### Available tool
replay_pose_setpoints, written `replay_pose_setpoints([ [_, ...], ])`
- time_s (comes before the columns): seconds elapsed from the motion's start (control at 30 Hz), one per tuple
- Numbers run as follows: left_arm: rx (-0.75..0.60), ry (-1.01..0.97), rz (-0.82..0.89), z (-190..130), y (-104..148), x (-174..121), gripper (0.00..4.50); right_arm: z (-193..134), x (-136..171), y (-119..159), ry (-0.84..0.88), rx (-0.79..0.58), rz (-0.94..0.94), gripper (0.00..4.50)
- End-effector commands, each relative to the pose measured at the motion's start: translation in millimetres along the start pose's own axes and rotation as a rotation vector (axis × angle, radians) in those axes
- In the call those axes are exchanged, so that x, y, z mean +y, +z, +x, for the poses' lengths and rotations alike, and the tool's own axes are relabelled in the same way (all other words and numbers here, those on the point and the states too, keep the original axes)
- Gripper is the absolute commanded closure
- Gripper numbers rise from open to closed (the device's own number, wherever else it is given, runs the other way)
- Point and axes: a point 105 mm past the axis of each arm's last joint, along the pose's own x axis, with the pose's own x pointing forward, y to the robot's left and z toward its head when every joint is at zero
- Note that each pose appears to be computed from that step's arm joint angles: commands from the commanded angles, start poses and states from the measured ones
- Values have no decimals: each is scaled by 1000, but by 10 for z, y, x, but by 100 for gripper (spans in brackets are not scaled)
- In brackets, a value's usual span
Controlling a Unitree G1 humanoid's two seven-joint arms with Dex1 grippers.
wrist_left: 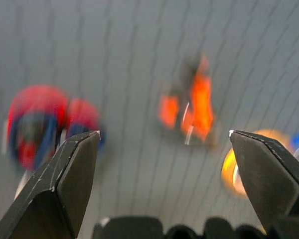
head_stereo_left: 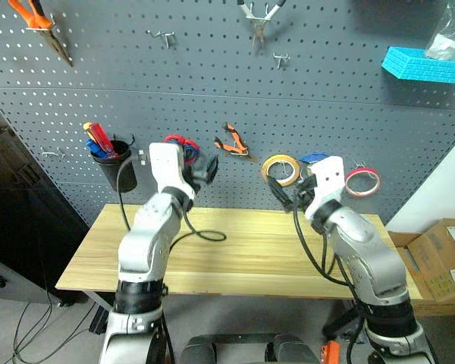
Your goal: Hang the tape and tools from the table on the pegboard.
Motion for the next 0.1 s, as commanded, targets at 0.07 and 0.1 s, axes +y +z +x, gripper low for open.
replay_pose_setpoints([
  [0.07,64,95,17,-200,-284,351,5,-186,-223,-217,-157,29,22,0],
  [0.1,76,121,21,-239,-325,431,5,-220,-256,-287,-184,53,34,0],
])
